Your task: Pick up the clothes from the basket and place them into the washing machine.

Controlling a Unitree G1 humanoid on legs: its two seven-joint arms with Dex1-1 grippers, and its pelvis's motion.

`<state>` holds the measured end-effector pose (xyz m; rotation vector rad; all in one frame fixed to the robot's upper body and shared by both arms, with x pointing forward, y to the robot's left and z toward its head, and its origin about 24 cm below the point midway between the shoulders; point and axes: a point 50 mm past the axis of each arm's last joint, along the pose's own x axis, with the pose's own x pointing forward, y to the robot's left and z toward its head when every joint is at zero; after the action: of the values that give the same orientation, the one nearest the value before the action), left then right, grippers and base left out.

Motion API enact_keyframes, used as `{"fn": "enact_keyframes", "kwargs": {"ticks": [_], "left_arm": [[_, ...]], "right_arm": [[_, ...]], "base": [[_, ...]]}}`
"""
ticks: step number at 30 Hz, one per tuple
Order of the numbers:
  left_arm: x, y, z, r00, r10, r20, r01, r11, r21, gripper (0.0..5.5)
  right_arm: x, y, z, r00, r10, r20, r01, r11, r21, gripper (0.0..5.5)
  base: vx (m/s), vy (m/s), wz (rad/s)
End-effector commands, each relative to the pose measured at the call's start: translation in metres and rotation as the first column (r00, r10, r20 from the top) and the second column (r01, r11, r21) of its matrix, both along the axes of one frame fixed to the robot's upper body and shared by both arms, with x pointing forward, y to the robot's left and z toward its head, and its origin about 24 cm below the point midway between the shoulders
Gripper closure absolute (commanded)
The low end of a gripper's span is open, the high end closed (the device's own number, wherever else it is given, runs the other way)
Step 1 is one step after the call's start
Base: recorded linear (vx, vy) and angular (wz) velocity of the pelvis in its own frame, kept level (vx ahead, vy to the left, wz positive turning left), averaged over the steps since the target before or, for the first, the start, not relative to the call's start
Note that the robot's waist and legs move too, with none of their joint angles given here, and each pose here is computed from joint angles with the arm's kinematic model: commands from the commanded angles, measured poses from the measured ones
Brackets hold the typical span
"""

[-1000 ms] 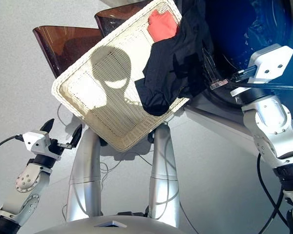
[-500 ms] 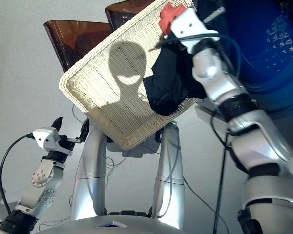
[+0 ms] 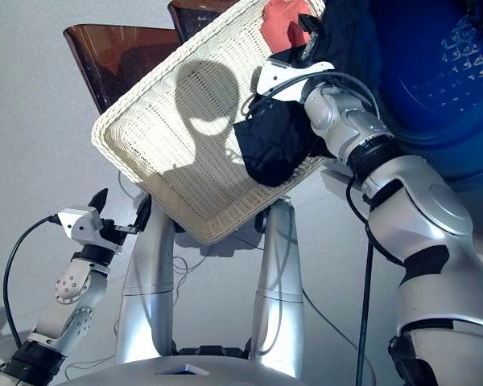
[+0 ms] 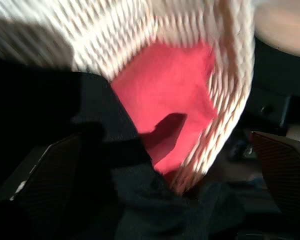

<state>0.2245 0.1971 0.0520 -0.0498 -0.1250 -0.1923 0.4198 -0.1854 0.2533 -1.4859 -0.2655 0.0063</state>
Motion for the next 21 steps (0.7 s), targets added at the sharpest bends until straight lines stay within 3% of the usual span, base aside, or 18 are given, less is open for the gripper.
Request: {"fn": "enact_keyframes", "kwargs": {"ticks": [1,7,12,21], "left_arm": [[-0.008,-0.002,0.009,0.999,-0.016,0.051,0.015,1.0,0.02,0.0],[-0.007,-0.007,0.006,0.999,-0.023,0.032,0.023,1.0,-0.002,0.0],[-0.007,-0.011,0.004,0.999,-0.022,0.024,0.022,0.999,-0.027,0.0],[-0.003,-0.013,0.004,0.999,-0.035,0.035,0.036,0.999,-0.033,0.0]], "right_arm": [[0.002,-0.021,0.016,0.993,-0.118,0.016,0.117,0.991,0.073,0.0],[0.005,-0.038,0.016,0.966,-0.258,0.0,0.254,0.952,0.17,0.0],[0.001,-0.057,0.019,0.944,-0.329,0.025,0.29,0.862,0.416,0.0],[-0.003,-0.066,-0.023,0.971,-0.233,-0.055,0.172,0.516,0.839,0.0]], "base": [[0.0,0.0,0.0],[0.0,0.0,0.0],[0.0,0.0,0.0],[0.0,0.0,0.0]]}}
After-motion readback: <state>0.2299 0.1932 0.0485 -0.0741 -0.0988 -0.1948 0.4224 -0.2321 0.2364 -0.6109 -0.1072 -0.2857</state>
